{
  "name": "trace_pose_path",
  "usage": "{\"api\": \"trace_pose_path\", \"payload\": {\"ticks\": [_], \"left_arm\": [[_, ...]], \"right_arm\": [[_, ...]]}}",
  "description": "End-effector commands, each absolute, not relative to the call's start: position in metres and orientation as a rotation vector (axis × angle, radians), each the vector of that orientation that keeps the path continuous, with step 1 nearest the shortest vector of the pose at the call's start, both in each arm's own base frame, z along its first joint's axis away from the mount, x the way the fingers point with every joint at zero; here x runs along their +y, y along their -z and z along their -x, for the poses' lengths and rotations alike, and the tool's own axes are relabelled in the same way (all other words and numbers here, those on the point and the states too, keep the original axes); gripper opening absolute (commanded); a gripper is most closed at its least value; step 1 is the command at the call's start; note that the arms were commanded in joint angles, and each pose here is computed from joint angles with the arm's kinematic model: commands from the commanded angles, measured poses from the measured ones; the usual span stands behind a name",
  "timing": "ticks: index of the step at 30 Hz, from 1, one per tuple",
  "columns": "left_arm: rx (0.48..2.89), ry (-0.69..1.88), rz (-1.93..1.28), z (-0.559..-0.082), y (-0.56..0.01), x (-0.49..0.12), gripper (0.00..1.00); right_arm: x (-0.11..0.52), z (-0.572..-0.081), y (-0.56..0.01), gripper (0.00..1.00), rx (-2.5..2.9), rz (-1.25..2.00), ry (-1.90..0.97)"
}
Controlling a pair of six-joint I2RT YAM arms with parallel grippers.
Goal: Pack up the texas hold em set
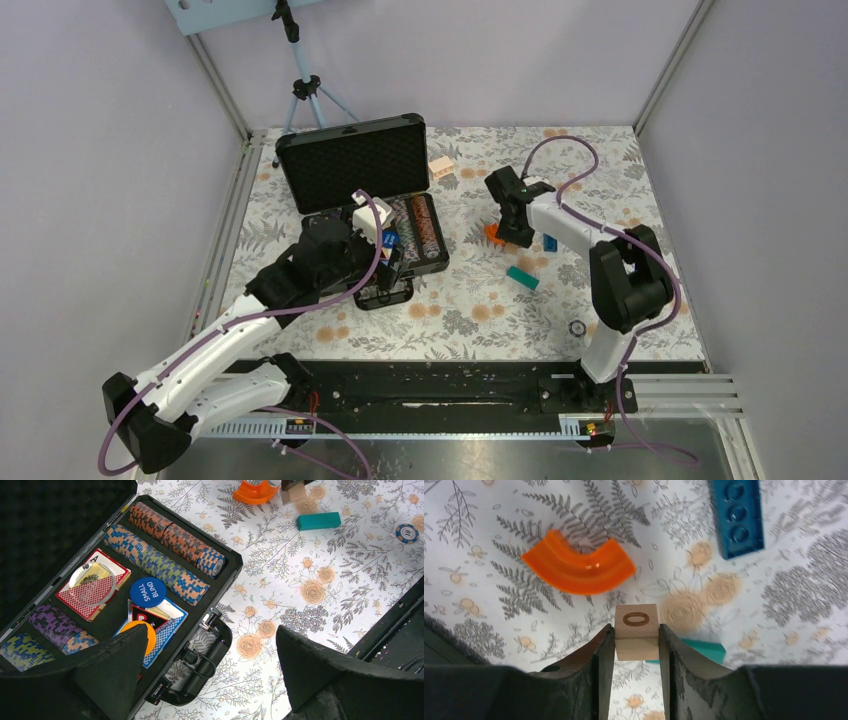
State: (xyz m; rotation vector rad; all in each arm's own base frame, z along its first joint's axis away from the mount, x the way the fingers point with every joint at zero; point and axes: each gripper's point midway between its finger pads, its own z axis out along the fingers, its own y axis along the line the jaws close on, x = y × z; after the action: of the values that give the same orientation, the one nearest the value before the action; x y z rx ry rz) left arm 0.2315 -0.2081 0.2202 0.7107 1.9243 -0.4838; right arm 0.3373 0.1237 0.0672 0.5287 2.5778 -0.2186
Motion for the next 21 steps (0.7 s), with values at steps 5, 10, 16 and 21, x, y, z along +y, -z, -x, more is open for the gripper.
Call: {"api": "trace_pose_path", "payload": {"ticks": [5, 10, 16, 21], "left_arm": [[1.878, 0.489, -0.704, -0.237, -0.229, -0.213, 0.99], [1.88, 0.49, -0.707, -0.237, -0.228, -0.213, 0.98], [1.883, 0.496, -0.712, -0.236, -0.227, -0.215, 0.98], [1.881, 0.499, -0.712, -0.236, -0.228, -0.215, 0.98]], "right_arm": [[0.125, -0.362, -0.049, 0.16, 2.686, -0.536, 0.018], [0.123, -0.359, -0.049, 0.54, 2.709, -0.526, 0.018], [0.117, -0.356, -0.07, 0.82, 2.668, -0.507, 0.013], [0.106, -0.322, -0.081, 0.82, 2.691, -0.554, 0.024]]}}
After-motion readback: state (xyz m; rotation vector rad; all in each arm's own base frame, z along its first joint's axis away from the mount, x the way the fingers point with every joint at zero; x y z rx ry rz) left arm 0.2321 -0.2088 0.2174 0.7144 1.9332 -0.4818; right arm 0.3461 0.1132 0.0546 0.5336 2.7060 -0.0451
